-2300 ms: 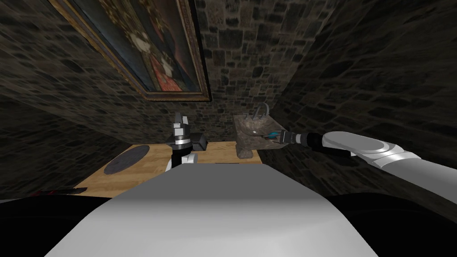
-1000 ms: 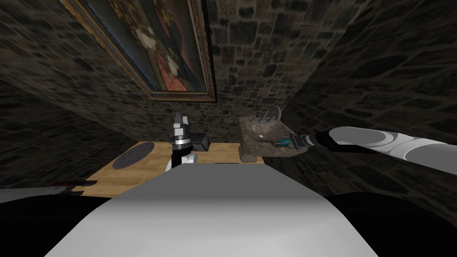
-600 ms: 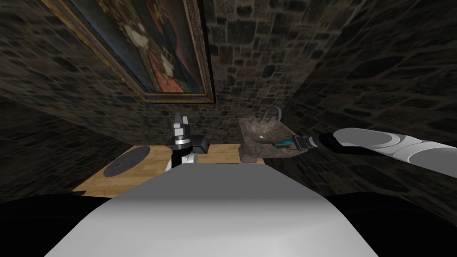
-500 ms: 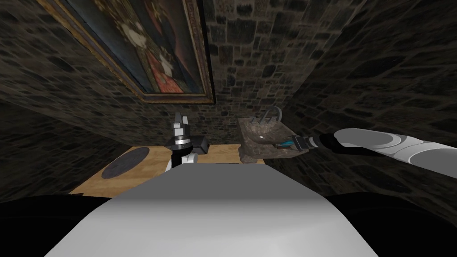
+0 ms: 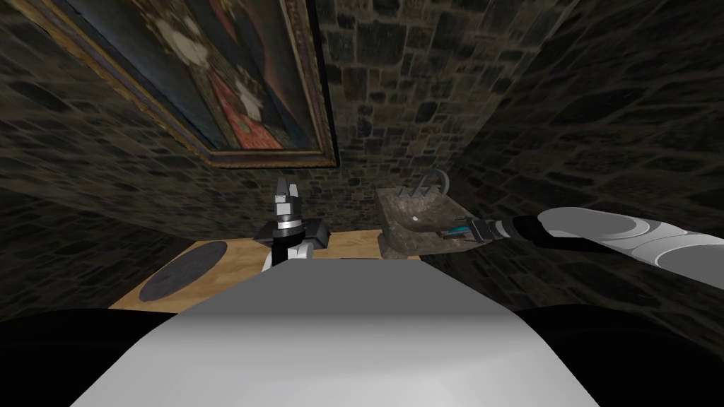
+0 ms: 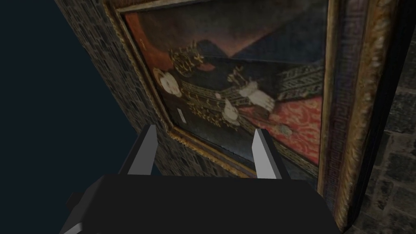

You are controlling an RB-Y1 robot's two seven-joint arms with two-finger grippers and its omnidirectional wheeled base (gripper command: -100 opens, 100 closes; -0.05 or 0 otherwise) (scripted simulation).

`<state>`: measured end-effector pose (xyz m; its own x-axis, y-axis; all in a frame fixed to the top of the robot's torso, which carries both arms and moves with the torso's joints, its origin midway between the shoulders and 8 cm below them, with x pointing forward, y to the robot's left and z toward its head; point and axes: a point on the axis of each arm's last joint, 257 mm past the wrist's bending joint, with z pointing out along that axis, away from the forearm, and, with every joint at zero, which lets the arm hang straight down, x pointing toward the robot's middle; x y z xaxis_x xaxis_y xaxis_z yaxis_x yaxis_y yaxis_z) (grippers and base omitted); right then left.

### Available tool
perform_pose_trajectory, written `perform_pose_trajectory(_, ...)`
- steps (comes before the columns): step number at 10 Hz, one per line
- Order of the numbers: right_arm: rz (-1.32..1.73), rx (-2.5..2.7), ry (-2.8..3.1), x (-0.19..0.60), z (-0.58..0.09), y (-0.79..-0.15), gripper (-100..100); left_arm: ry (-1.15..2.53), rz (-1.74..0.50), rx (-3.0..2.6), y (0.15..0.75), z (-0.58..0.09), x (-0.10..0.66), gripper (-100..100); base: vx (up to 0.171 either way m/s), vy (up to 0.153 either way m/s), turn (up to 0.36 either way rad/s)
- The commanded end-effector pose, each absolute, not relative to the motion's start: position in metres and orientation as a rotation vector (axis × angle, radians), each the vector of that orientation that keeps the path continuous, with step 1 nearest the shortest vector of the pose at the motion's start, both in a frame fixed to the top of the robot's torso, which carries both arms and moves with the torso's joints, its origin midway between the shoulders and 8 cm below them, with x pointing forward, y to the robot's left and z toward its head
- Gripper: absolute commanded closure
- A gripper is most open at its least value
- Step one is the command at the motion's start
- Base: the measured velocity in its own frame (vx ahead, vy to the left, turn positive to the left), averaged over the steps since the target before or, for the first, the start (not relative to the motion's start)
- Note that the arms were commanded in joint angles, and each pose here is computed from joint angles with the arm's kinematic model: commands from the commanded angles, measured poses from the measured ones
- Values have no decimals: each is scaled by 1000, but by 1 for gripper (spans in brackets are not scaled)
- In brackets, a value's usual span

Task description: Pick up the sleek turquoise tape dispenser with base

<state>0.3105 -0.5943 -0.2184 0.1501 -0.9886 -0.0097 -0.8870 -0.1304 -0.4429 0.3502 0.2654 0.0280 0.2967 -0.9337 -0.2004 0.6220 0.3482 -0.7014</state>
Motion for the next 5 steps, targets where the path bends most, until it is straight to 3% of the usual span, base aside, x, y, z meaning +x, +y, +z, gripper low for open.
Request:
perform_pose_trajectory(1, -409, -2112, 1776, 308, -219, -596, -100, 659, -1108, -559, 265, 28, 350, 0, 77, 52, -61)
perform_pose_trajectory(5, -399, -2137, 1733, 296, -224, -604, -100, 659, -1108, -559, 265, 28, 350, 0, 75, 53, -82)
